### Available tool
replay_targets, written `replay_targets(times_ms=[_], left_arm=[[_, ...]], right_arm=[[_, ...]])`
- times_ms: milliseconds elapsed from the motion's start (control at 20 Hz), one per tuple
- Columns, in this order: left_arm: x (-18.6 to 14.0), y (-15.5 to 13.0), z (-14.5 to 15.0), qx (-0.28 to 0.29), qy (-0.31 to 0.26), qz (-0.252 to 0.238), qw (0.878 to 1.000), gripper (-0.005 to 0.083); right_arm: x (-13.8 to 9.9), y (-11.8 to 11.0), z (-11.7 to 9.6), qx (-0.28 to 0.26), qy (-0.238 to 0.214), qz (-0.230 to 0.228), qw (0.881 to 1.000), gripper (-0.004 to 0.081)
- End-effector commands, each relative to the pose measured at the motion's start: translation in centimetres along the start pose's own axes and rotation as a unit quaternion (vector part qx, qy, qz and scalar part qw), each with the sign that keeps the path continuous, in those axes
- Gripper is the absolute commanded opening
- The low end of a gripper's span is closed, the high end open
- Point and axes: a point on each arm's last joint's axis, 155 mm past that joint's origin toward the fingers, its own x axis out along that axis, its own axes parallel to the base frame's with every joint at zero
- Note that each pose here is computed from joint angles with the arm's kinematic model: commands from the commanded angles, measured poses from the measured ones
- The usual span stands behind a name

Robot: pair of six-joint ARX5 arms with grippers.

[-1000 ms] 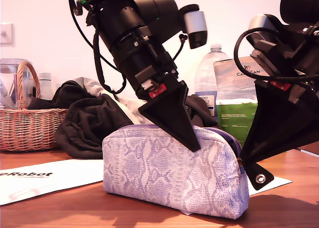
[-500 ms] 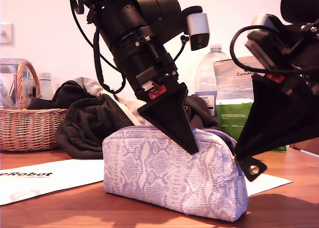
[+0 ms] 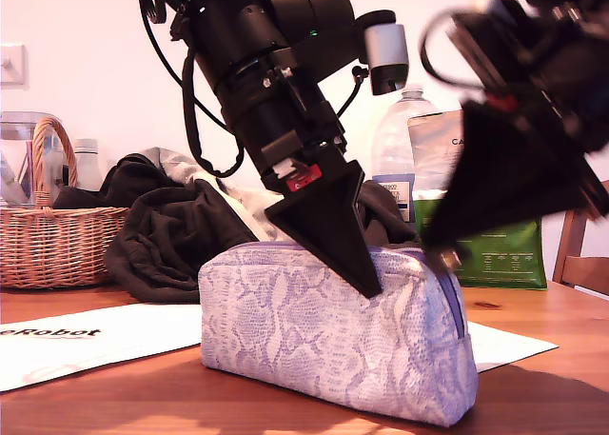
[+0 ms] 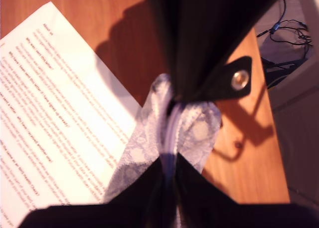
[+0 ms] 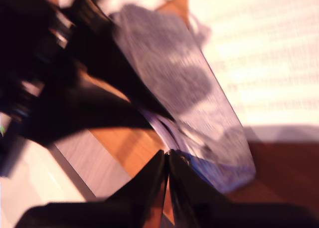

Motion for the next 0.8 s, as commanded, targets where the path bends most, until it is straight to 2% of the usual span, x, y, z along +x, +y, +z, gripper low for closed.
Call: replay_targets(times_ms=[0, 250, 450, 600, 750], left_arm=[[1.1, -0.6, -0.6, 0.001, 0.012, -0.012, 1.000, -0.0021], [1.2, -0.6, -0.3, 0.004, 0.007, -0.009, 1.000, -0.0021], [1.2, 0.0, 0.3, -0.008, -0.004, 0.001, 1.000, -0.0021], [1.1, -0.3, -0.2, -0.013, 0.004, -0.005, 1.000, -0.0021], [1.0, -0.2, -0.8, -0.021, 0.010, -0.007, 1.000, -0.0021]], right_arm=[[-1.0, 1.5, 2.0, -0.018, -0.032, 0.018, 0.999, -0.0013], [-0.9, 2.8, 3.6, -0.015, -0.063, 0.034, 0.997, -0.0013], [0.1, 3.2, 3.2, -0.026, -0.054, 0.026, 0.998, -0.0013], [0.3, 2.1, 3.3, -0.043, -0.059, -0.008, 0.997, -0.0001], [-0.1, 0.0, 2.7, -0.080, -0.046, -0.052, 0.994, 0.0107]])
